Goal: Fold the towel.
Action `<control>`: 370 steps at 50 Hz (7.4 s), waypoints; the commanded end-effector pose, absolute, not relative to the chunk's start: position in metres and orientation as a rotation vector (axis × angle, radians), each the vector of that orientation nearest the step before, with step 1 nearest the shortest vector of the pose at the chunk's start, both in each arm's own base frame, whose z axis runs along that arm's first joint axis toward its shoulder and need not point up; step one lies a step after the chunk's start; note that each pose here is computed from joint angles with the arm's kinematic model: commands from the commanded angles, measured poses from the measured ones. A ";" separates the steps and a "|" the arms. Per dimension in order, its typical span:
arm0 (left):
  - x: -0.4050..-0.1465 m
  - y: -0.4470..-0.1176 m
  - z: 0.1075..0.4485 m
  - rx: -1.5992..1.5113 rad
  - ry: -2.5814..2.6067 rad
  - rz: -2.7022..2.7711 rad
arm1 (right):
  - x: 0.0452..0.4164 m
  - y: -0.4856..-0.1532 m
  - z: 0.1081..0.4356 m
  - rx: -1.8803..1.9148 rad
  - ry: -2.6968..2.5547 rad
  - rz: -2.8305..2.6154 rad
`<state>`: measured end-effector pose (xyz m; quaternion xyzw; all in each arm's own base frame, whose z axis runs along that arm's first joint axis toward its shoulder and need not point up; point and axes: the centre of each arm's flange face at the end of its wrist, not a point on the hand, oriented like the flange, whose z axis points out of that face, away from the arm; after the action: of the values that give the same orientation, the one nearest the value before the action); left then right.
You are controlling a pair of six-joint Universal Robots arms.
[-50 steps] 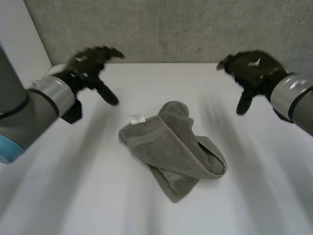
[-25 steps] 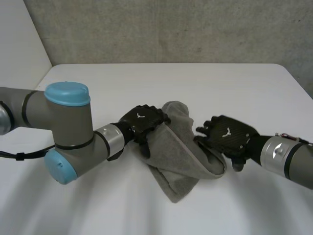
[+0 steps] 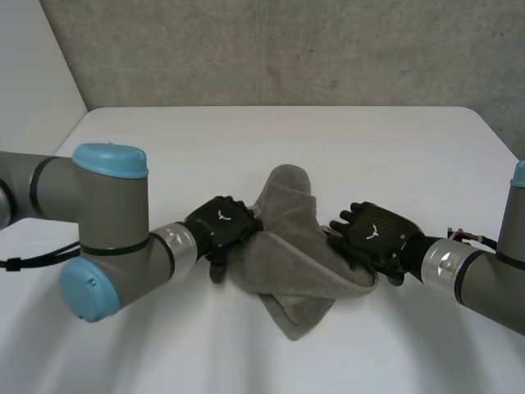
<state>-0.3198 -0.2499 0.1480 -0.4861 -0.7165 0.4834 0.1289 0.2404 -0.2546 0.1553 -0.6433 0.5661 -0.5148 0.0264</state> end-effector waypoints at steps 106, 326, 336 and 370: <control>-0.223 -0.268 0.132 -0.957 -2.326 1.705 | 0.263 -0.235 0.149 -1.572 1.960 -1.629; -0.230 -0.380 0.376 -0.537 -1.529 2.588 | 0.269 -0.375 0.415 -1.163 1.498 -2.790; -0.215 -0.361 0.384 -0.550 -1.444 2.584 | 0.246 -0.358 0.378 -1.140 1.638 -2.556; -0.188 -0.240 0.245 -0.834 -2.101 1.972 | 0.163 -0.264 0.287 -1.352 1.867 -2.115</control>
<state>-0.1911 -0.2488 0.2194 -0.2797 -0.7112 0.6407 0.0734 0.1752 -0.2713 0.2543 -0.4293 0.6316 -0.6456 0.0098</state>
